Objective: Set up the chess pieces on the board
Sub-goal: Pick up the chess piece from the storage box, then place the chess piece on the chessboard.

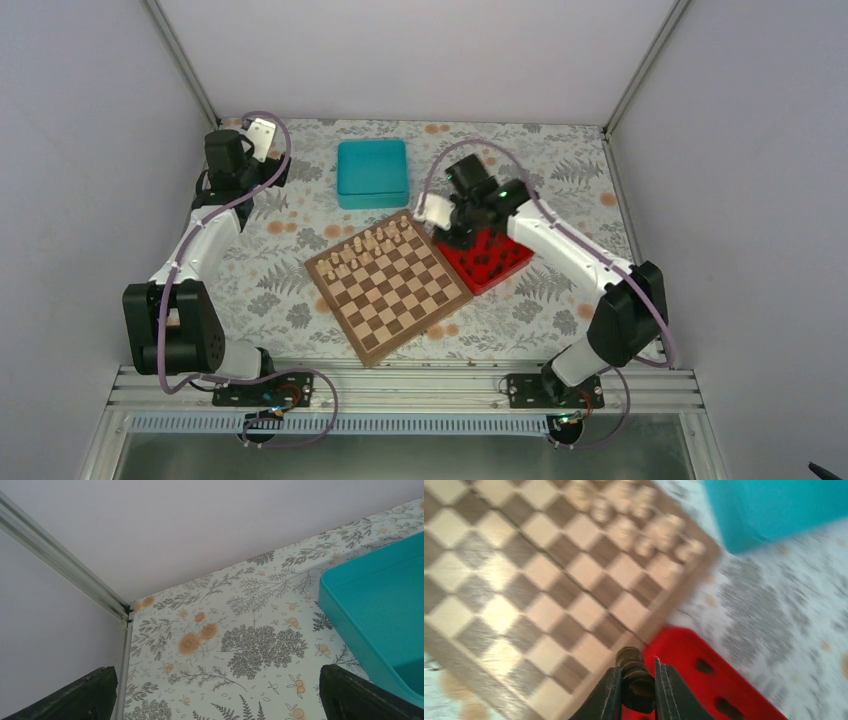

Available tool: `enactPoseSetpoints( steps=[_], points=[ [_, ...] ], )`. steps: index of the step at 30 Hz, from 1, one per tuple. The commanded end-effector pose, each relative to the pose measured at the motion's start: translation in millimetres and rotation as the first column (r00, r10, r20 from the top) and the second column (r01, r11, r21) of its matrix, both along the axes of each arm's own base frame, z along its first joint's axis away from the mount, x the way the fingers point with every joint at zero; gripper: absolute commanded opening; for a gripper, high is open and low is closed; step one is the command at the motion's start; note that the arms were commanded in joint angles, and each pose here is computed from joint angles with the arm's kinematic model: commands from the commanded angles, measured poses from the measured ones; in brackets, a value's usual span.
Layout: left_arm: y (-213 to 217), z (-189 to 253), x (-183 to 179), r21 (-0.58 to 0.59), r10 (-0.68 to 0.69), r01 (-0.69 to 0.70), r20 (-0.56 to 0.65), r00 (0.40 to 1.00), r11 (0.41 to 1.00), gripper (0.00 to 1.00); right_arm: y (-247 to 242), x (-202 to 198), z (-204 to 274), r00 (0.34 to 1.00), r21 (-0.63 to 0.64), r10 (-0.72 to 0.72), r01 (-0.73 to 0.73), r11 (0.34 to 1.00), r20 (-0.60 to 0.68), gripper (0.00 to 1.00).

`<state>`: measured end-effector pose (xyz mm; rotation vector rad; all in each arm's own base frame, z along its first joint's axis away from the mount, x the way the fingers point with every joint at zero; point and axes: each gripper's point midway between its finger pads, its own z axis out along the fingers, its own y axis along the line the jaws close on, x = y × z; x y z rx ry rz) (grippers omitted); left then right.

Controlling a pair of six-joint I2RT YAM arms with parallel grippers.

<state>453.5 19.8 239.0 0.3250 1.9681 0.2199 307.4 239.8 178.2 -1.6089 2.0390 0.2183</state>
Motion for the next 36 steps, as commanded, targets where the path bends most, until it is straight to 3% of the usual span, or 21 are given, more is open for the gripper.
enactPoseSetpoints(
  steps=[1,7,17,36],
  points=[
    [4,14,-1,0.026,0.016,-0.017,0.040,0.999,1.000,1.00,35,-57,-18,0.990,-0.024,0.117,-0.119,0.993,-0.080,0.04],
    [8,8,-2,0.039,0.034,-0.035,0.030,0.999,0.999,1.00,61,-106,-47,0.966,-0.041,0.228,-0.235,0.971,-0.125,0.04],
    [11,4,-4,0.052,0.047,-0.049,0.026,0.999,0.997,1.00,85,-152,-68,0.933,-0.070,0.332,-0.344,0.936,-0.136,0.04],
    [11,-1,-4,0.055,0.047,-0.048,0.020,0.999,0.997,1.00,87,-156,-99,0.932,-0.138,0.332,-0.351,0.926,-0.144,0.04]
  ],
)
